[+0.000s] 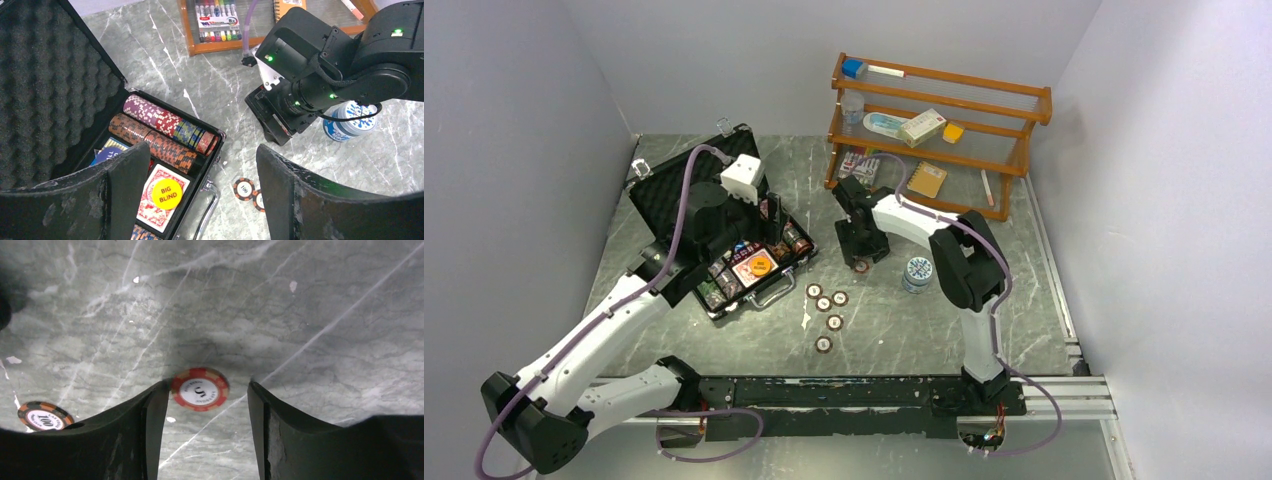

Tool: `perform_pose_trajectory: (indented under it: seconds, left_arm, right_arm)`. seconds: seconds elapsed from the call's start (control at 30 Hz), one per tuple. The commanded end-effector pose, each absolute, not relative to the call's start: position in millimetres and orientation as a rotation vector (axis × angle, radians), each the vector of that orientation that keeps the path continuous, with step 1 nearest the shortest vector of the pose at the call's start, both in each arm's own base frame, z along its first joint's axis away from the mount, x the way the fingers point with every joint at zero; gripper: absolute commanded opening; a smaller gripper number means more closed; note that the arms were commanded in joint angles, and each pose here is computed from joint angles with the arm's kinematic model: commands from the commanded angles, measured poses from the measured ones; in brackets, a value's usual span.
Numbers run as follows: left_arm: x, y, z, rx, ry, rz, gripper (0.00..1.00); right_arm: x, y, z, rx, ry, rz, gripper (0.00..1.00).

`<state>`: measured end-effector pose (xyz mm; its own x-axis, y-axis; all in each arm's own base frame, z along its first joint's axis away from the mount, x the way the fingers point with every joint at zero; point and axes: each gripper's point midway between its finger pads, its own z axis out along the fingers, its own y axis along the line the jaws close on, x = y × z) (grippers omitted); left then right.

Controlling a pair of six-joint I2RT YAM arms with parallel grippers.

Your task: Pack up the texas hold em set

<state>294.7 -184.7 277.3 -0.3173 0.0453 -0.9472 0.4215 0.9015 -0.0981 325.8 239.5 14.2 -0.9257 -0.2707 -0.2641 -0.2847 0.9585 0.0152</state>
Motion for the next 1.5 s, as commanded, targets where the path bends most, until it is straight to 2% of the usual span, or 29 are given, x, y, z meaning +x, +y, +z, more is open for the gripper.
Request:
perform_pose_trajectory:
  seconds: [0.0,0.27,0.4,0.47,0.6,0.77,0.83,0.97,1.13,1.3,1.47]
  left_arm:
    - [290.7,-185.3,299.2,0.313,1.823,-0.433,0.82]
    - [289.3,-182.3,297.5,0.298,1.828,-0.428,0.82]
    - [290.1,-183.0,295.7,0.298,1.835,-0.426,0.82]
    - [290.7,-183.1,295.5,0.294,1.837,-0.426,0.82]
    - [292.0,-183.6,293.7,0.291,1.846,-0.424,0.85]
    - [293.4,-183.4,291.3,0.287,1.853,-0.416,0.86]
    - [293.7,-183.3,290.6,0.286,1.855,-0.415,0.87]
    - [294.5,-184.2,288.7,0.289,1.859,-0.414,0.86]
    - [295.0,-189.0,284.9,0.307,1.868,-0.429,0.88]
    - [296.3,-194.4,278.0,0.316,1.876,-0.449,0.95]
    - [298.2,-203.9,257.8,0.361,1.923,-0.466,0.95]
  right_arm:
    - [308.1,230.2,-1.3,-0.521,2.948,0.016,0.61]
    - [284.5,229.5,-18.1,-0.595,3.045,0.076,0.47]
    - [286.5,227.2,-22.5,-0.575,3.045,0.047,0.45]
    - [291.5,227.7,-22.0,-0.554,3.028,0.031,0.45]
    - [298.1,230.8,-25.3,-0.514,3.012,0.027,0.55]
    - [295.6,228.4,-40.7,-0.494,3.037,0.003,0.56]
    - [293.3,223.4,-47.4,-0.492,3.047,-0.037,0.52]
    - [291.9,214.8,-53.9,-0.487,3.05,-0.096,0.38]
    - [303.0,222.4,-34.5,-0.457,2.977,-0.045,0.35]
    - [316.9,236.0,4.6,-0.41,2.859,0.078,0.36]
    - [319.3,244.5,40.7,-0.362,2.774,0.188,0.38]
